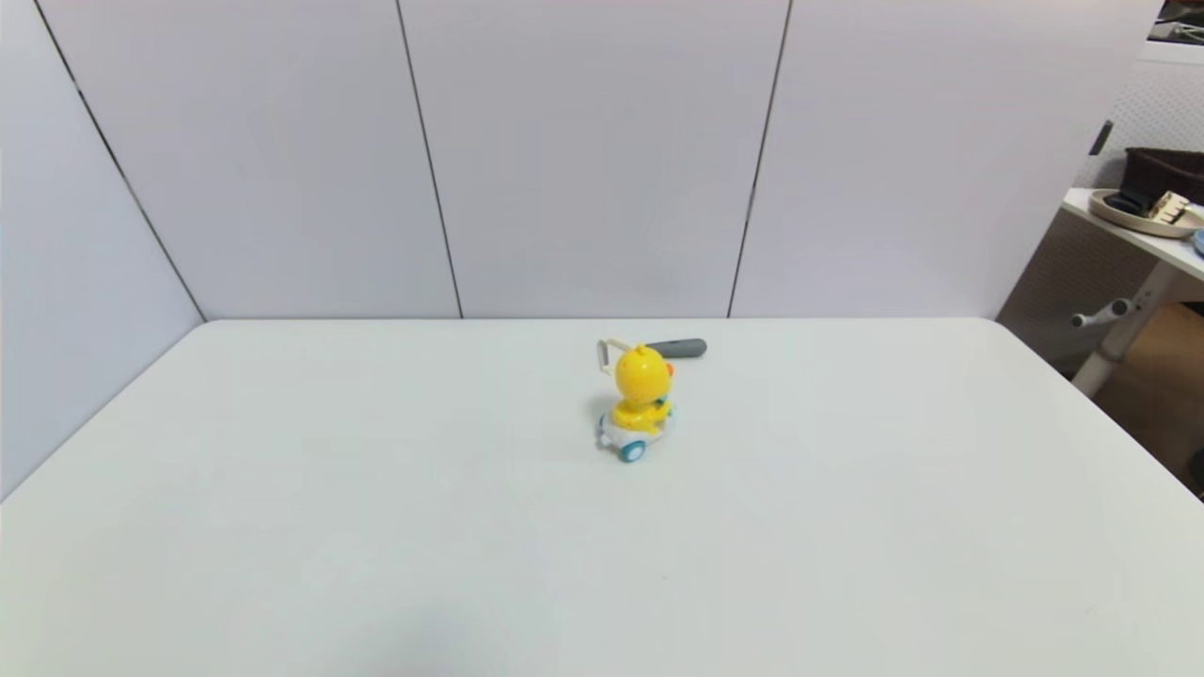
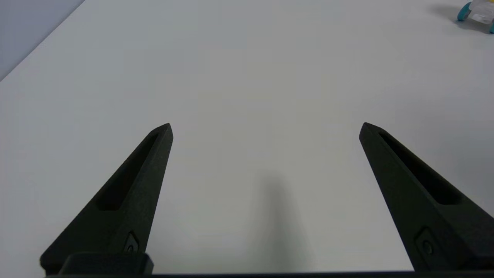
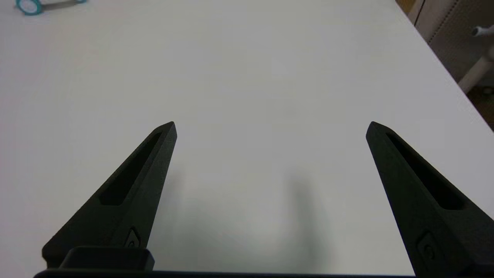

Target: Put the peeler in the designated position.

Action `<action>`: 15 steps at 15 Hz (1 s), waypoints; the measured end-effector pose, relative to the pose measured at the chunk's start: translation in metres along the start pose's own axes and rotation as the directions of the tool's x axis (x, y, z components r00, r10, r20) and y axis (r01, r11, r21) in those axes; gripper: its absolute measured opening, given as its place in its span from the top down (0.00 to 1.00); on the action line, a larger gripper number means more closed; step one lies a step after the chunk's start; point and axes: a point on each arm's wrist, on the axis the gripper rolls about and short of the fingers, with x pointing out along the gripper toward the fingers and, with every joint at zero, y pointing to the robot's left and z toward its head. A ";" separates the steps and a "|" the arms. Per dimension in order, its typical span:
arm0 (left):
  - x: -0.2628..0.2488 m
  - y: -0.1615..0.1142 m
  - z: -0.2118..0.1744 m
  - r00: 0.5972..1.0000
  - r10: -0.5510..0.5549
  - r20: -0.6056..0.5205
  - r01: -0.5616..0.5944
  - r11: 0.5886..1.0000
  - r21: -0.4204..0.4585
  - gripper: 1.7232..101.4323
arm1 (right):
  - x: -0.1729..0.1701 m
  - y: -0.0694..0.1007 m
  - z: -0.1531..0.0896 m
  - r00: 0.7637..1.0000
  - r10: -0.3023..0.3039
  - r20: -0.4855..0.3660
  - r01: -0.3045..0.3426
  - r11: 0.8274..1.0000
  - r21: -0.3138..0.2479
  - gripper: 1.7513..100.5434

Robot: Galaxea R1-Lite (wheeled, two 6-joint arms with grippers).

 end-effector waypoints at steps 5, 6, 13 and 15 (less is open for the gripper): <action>0.000 0.000 0.000 1.000 0.000 0.000 0.000 1.000 0.000 0.04 | -0.002 0.000 -0.005 0.999 -0.004 0.040 0.004 1.000 0.003 0.04; 0.000 0.000 0.000 1.000 0.000 0.000 0.000 1.000 0.000 0.04 | -0.002 0.000 -0.005 0.999 -0.003 0.043 0.004 1.000 -0.004 0.04; 0.000 0.000 0.000 1.000 0.000 0.000 0.000 1.000 0.000 0.04 | -0.002 0.000 -0.005 0.999 -0.008 0.045 0.006 0.999 0.041 0.04; 0.000 0.000 0.000 1.000 0.000 0.000 0.000 1.000 0.000 0.04 | -0.002 0.000 -0.005 0.999 -0.011 0.044 0.009 0.999 0.054 0.04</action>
